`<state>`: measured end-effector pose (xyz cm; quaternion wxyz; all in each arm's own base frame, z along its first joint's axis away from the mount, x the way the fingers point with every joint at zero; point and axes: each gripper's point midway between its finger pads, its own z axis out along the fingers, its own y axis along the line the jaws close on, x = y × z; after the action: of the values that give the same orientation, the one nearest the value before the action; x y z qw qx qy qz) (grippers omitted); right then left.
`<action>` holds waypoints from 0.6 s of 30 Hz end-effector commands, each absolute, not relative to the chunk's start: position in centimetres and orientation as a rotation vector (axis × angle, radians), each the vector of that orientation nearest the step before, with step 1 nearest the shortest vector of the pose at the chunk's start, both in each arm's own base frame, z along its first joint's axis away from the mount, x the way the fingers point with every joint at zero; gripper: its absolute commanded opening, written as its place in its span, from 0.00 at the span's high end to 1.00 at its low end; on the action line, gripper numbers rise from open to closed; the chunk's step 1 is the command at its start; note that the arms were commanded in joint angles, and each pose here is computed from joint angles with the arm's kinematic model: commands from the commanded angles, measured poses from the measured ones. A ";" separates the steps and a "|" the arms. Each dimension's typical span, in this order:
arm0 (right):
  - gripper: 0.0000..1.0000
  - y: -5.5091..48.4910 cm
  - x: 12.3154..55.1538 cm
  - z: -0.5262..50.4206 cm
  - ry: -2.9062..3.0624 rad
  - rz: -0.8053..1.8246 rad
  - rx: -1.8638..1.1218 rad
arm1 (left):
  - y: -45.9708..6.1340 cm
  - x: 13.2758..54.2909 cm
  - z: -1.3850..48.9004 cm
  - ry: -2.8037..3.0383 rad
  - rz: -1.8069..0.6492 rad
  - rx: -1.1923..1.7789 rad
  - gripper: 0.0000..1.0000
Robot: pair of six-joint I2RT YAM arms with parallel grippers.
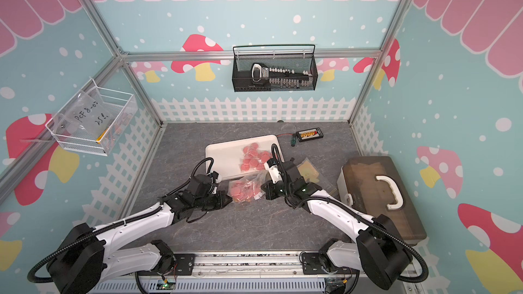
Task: Pour cookies out of the ziploc bag
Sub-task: 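Pour the cookies out of the ziploc bag onto the tray.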
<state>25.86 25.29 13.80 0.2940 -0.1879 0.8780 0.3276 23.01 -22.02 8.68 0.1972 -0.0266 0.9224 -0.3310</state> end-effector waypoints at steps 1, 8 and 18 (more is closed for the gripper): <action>1.00 25.3 26.6 15.9 2.287 0.854 -0.510 | -21.6 23.7 10.0 2.563 -0.901 -0.089 1.00; 1.00 25.8 27.3 17.6 2.249 0.854 -0.529 | -20.7 24.8 10.9 2.554 -0.870 -0.099 1.00; 1.00 26.4 27.6 19.0 2.217 0.866 -0.568 | -19.8 25.8 11.7 2.532 -0.865 -0.110 1.00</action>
<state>27.23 26.14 17.69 0.3271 -0.2061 0.8612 0.3298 25.16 -19.74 10.03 0.2134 -0.0491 0.9259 -0.3080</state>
